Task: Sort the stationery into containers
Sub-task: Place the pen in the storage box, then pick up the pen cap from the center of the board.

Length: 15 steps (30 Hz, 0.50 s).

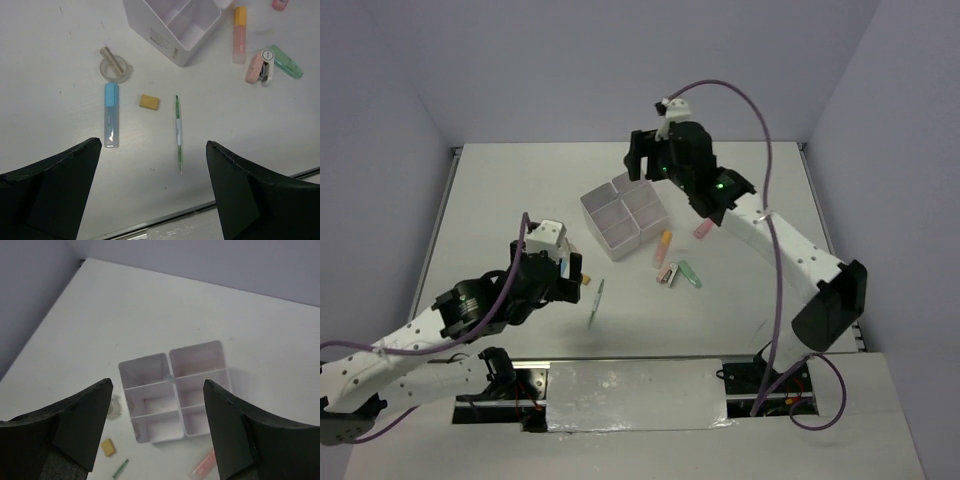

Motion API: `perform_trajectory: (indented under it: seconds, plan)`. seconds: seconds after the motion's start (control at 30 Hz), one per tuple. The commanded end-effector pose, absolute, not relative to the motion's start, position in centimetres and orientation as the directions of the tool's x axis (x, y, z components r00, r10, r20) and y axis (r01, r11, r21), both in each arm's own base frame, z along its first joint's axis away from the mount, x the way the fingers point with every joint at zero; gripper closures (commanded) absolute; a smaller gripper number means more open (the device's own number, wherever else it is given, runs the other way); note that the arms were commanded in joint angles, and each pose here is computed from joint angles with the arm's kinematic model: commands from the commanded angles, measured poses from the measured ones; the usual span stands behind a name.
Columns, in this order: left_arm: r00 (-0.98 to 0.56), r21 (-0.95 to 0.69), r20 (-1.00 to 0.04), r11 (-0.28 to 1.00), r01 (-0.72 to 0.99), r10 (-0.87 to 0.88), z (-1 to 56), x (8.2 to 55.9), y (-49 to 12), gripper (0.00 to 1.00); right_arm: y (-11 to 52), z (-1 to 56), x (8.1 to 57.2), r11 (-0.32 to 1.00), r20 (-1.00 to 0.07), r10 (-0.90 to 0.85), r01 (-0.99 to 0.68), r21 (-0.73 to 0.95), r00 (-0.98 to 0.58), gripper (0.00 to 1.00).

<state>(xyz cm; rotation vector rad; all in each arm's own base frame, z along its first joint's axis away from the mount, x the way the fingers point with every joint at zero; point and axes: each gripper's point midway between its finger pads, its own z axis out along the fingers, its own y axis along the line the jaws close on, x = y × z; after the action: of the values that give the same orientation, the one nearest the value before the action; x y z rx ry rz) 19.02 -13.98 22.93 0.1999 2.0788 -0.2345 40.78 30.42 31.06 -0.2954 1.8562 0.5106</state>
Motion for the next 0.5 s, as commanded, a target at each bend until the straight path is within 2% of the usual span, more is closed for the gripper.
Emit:
perform_trajectory:
  seconds: [0.0,0.1,0.23,0.3,0.4,0.47]
  plan:
    - [-0.542,-0.147,-0.841,0.968,0.205,-0.013,22.7,19.0,-15.2,0.01,24.2,28.0,37.5,0.944,-0.848,0.001,-0.280,0.176,-0.531,0.19]
    - [-0.608,-0.154,-0.794,0.969,0.193,-0.005,20.3,18.6,-16.1,0.01,20.1,23.9,35.9,0.980,-0.790,0.019,-0.146,0.137,-0.613,0.20]
    - [-0.648,-0.155,-0.761,0.969,0.192,0.006,19.0,18.3,-16.7,0.02,18.5,19.3,34.7,0.985,-0.736,0.007,-0.121,0.121,-0.677,0.28]
    - [-0.652,-0.152,-0.758,0.968,0.200,0.015,19.2,18.0,-16.5,0.02,18.7,17.3,34.4,0.980,-0.709,-0.042,-0.169,0.109,-0.704,0.31]
    - [-0.653,-0.146,-0.756,0.957,0.251,0.056,20.1,17.3,-16.3,0.02,19.2,15.1,34.1,0.947,-0.673,-0.213,-0.318,0.035,-0.709,0.35]
    - [-0.643,-0.132,-0.759,0.943,0.305,0.101,20.7,16.9,-16.3,0.01,19.2,14.2,34.1,0.908,-0.659,-0.318,-0.419,-0.004,-0.682,0.33]
